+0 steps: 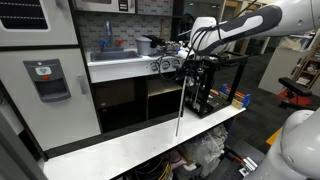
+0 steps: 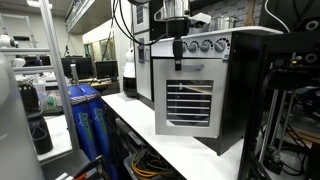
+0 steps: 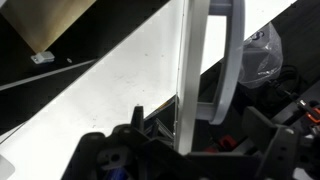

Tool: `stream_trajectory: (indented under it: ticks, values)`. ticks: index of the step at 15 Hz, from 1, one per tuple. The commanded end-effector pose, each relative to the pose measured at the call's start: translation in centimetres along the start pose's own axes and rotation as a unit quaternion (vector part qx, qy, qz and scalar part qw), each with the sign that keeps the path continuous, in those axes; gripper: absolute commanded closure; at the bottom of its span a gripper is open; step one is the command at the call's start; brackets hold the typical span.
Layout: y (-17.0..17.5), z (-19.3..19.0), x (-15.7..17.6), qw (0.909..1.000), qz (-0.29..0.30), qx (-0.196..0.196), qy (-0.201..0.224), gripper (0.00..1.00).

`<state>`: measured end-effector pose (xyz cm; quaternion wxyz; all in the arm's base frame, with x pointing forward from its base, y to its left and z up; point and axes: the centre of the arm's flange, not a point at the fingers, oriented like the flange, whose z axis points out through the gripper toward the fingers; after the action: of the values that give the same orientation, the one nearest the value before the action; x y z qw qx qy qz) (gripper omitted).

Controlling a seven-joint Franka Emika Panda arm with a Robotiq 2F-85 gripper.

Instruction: Open the kitchen cabinet, take the lid off the silver pot and put it in the kitchen cabinet

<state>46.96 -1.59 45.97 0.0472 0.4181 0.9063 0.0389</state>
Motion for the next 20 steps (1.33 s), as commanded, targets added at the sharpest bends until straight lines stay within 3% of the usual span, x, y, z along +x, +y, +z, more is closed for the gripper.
stream_trajectory:
  ticks: [1,11,20]
  values:
    - [-0.6,-0.2,-0.6,0.9989,0.025,0.038,0.01,0.0]
    - [-3.6,-1.1,-0.1,0.9897,0.08,0.118,0.015,0.0]
    - [-7.2,-2.5,-0.4,0.9813,0.104,0.162,-0.002,0.0]
